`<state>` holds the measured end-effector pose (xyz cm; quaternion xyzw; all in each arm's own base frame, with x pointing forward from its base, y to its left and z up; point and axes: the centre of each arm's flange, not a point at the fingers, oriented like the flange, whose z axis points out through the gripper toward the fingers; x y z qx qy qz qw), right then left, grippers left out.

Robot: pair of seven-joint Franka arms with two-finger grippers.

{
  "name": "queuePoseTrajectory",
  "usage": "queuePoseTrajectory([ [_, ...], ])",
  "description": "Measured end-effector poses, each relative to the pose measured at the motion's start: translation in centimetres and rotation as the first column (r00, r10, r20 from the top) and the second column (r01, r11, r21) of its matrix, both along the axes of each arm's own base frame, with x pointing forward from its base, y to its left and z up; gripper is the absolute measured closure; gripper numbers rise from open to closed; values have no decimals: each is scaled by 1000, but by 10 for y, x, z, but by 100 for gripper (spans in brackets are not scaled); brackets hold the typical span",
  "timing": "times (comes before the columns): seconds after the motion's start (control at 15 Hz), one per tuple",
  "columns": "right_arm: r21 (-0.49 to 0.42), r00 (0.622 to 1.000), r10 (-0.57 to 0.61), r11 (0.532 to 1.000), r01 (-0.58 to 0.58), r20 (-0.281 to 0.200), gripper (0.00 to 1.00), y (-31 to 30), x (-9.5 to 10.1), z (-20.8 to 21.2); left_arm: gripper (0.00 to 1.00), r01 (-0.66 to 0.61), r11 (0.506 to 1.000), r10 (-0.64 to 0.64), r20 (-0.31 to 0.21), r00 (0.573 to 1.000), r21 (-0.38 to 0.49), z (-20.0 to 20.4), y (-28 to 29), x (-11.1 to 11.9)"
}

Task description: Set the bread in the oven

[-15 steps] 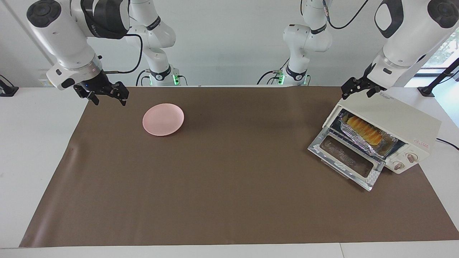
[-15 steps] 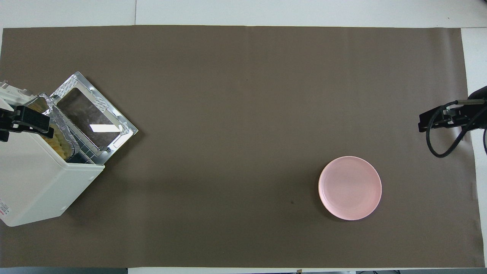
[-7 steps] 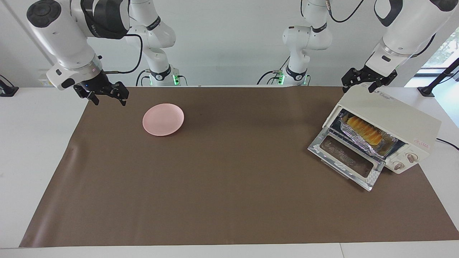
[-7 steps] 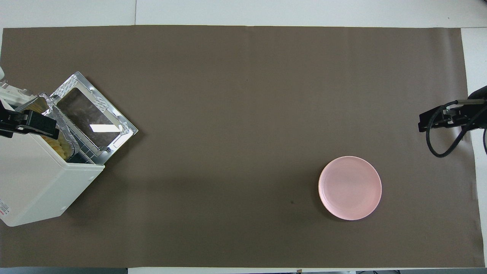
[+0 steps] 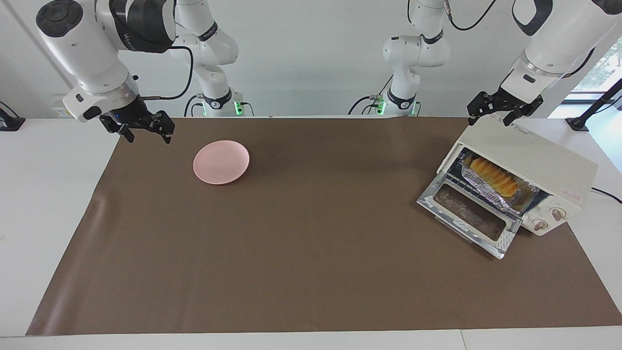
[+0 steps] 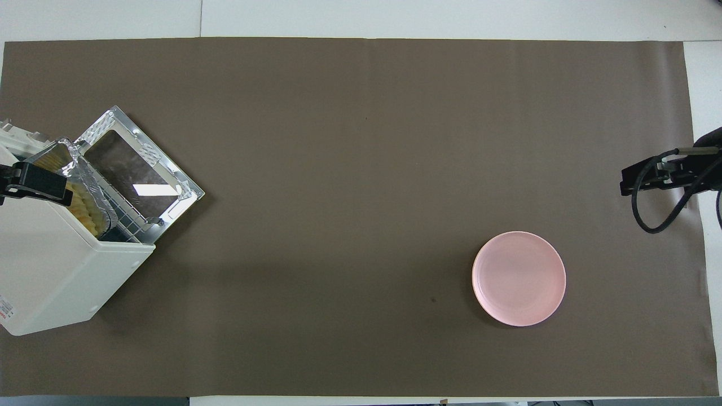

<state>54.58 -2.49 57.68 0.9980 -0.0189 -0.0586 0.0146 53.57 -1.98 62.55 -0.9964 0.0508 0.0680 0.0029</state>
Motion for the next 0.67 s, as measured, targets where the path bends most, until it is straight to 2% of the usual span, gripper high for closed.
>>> queuePoseTrajectory([
  [0.27,0,1000,0,1000,0,0,0,0,0,0,0,2,1000,-2,23,1000,0,-2,-1,5],
  [0.67,0,1000,0,1000,0,0,0,0,0,0,0,40,999,-41,13,999,1,-9,-22,7],
])
